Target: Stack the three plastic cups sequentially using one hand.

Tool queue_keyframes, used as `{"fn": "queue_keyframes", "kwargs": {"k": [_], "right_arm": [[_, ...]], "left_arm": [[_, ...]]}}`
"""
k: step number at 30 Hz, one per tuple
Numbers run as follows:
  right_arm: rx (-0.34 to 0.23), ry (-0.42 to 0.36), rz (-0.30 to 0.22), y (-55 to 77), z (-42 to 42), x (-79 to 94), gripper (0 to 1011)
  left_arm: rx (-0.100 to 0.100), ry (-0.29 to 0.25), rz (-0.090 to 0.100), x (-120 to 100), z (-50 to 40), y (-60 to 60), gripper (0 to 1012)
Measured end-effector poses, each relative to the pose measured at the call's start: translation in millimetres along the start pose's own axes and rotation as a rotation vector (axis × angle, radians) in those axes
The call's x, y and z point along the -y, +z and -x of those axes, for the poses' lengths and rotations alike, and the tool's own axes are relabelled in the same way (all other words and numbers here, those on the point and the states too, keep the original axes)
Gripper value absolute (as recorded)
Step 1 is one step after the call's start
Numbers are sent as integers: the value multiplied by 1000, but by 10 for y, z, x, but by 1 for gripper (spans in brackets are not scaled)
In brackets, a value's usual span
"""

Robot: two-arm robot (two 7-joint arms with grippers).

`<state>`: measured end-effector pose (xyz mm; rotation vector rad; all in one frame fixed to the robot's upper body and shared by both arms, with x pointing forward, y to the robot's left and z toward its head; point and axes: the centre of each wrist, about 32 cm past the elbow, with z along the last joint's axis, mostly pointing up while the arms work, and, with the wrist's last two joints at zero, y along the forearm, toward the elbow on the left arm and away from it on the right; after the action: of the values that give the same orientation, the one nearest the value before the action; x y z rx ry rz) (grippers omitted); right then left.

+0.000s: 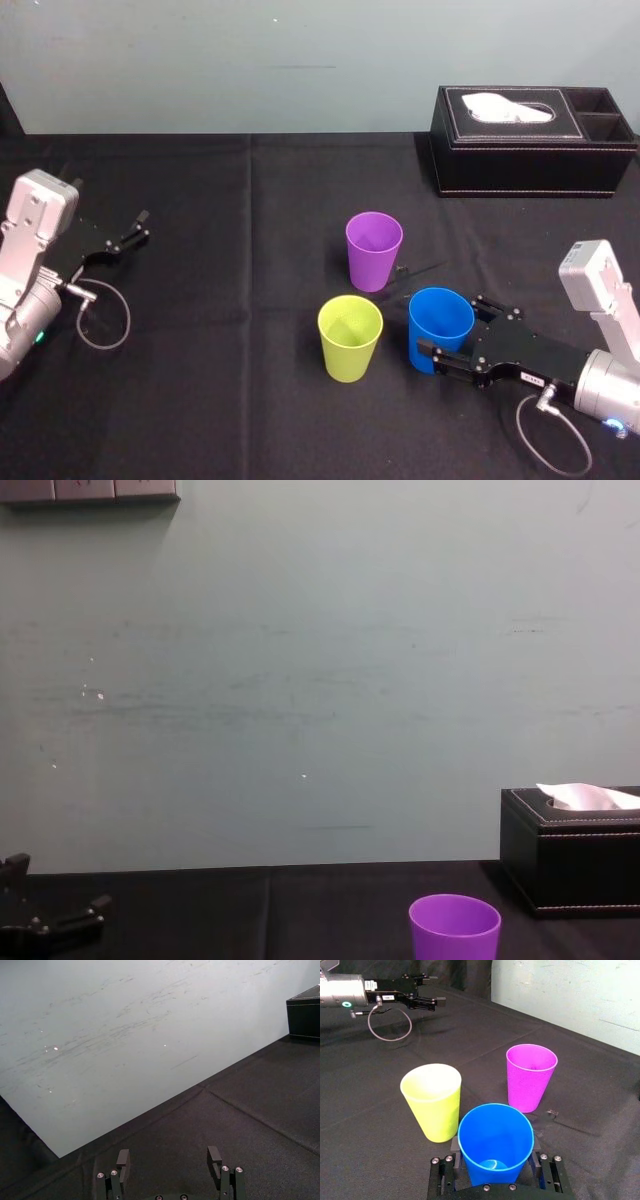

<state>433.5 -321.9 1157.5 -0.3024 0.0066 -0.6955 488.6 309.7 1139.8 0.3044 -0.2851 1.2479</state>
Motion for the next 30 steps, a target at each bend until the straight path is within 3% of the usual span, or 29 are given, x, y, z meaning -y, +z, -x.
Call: {"fn": "queue_keyframes", "kwargs": {"k": [9, 25, 30], "right_arm": [[0, 0, 0, 2, -1, 3, 734], [1, -1, 1, 3, 0, 5, 720], [7, -30, -9, 68, 36, 48, 720]], "left_arm": [[0, 0, 0, 0, 0, 0, 1011], [0, 0, 0, 0, 0, 0, 1011], [0, 0, 0, 0, 0, 0, 1011]]}}
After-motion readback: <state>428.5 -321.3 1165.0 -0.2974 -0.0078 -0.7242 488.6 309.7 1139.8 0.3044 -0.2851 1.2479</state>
